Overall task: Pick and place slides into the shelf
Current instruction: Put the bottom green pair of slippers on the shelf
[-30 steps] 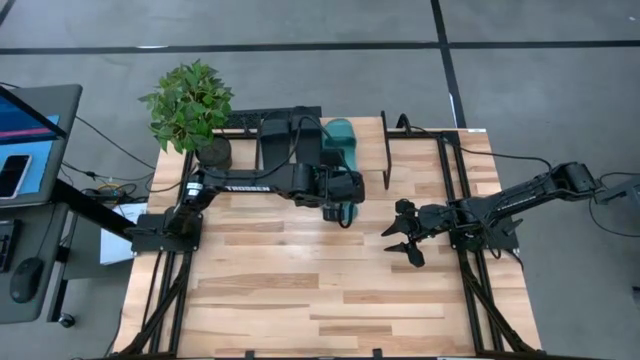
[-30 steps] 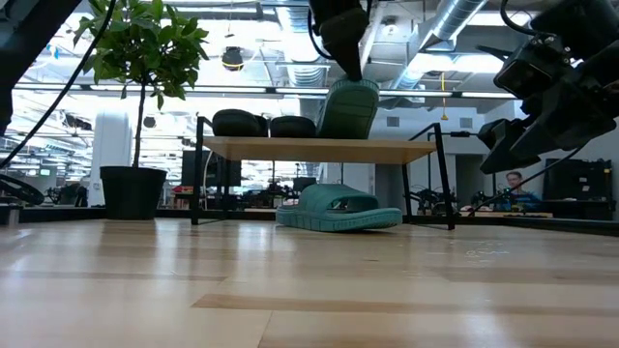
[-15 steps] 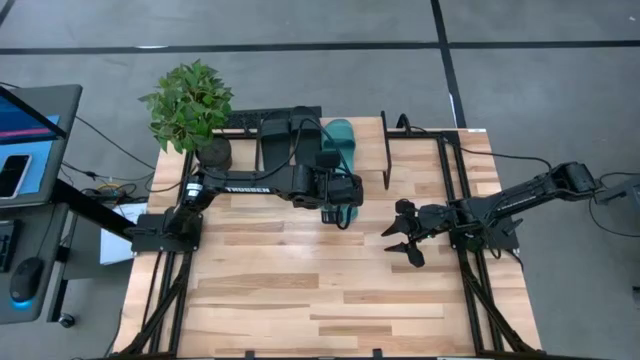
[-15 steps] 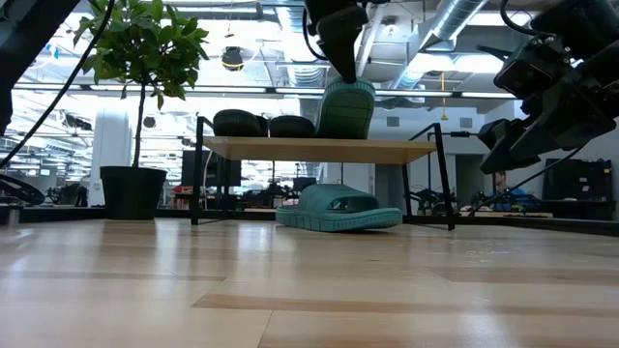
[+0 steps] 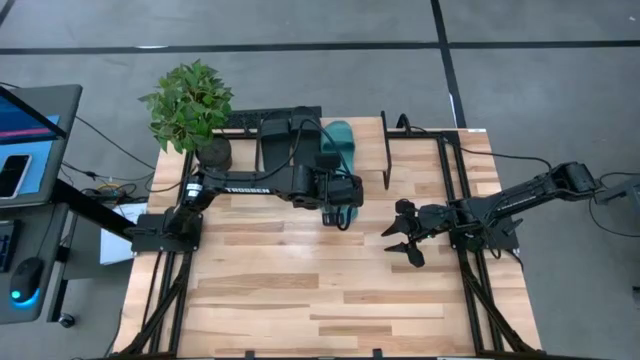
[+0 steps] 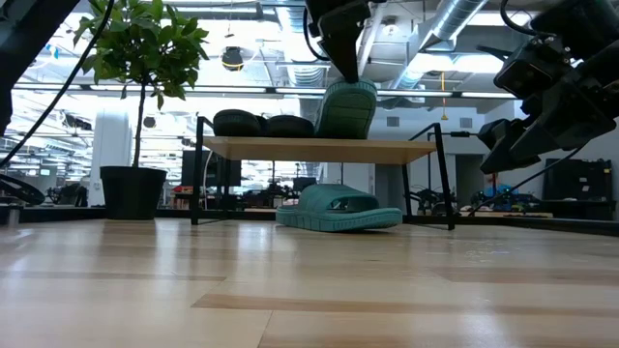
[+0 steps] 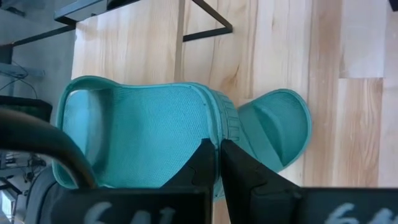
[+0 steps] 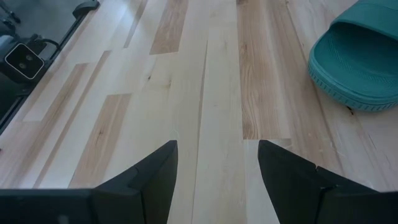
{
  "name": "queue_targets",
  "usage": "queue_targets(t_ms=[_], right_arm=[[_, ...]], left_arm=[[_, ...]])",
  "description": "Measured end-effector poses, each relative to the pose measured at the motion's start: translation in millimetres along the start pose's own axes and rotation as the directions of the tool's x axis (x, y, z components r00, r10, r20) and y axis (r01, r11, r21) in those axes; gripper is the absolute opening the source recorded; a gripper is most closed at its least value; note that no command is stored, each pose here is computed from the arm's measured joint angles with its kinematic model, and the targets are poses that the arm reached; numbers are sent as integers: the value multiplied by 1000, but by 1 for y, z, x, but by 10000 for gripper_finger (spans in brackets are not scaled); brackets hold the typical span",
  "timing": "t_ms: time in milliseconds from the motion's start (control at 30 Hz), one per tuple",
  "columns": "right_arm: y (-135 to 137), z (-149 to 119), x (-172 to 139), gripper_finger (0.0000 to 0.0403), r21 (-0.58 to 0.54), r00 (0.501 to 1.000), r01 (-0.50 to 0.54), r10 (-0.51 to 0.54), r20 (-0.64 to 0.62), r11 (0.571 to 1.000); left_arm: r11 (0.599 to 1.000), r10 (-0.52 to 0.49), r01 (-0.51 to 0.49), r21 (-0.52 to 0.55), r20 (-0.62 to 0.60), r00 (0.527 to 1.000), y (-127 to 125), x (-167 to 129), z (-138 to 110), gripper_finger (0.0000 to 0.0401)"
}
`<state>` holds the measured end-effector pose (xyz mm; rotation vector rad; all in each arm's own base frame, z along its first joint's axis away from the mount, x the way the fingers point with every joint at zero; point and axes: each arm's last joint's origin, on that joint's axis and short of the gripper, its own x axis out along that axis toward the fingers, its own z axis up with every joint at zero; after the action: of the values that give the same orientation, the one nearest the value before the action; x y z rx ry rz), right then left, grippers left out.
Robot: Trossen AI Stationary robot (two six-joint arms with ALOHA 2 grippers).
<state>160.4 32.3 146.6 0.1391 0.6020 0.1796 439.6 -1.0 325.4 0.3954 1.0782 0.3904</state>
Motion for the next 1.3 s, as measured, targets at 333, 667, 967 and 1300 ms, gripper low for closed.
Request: queue_targets(t_ms=[333, 667, 967, 1300], right_arm=[[0, 0, 0, 215, 0, 1000, 0, 0, 0, 1000], [0, 0, 0, 215, 0, 1000, 0, 0, 2, 1000], [0, 1, 0, 215, -1, 1000, -1, 1, 8, 1000], [0, 1, 0, 215, -1, 1000, -1, 1, 8, 1000]], left_arm=[[999, -3, 3, 32, -7, 1000, 0, 0, -1, 0], [999, -9, 12, 50, -57, 998, 0, 0, -6, 35], [999, -3, 5, 42, -47, 999, 1, 0, -5, 123], [999, 33, -32, 22, -56, 998, 8, 4, -6, 149]])
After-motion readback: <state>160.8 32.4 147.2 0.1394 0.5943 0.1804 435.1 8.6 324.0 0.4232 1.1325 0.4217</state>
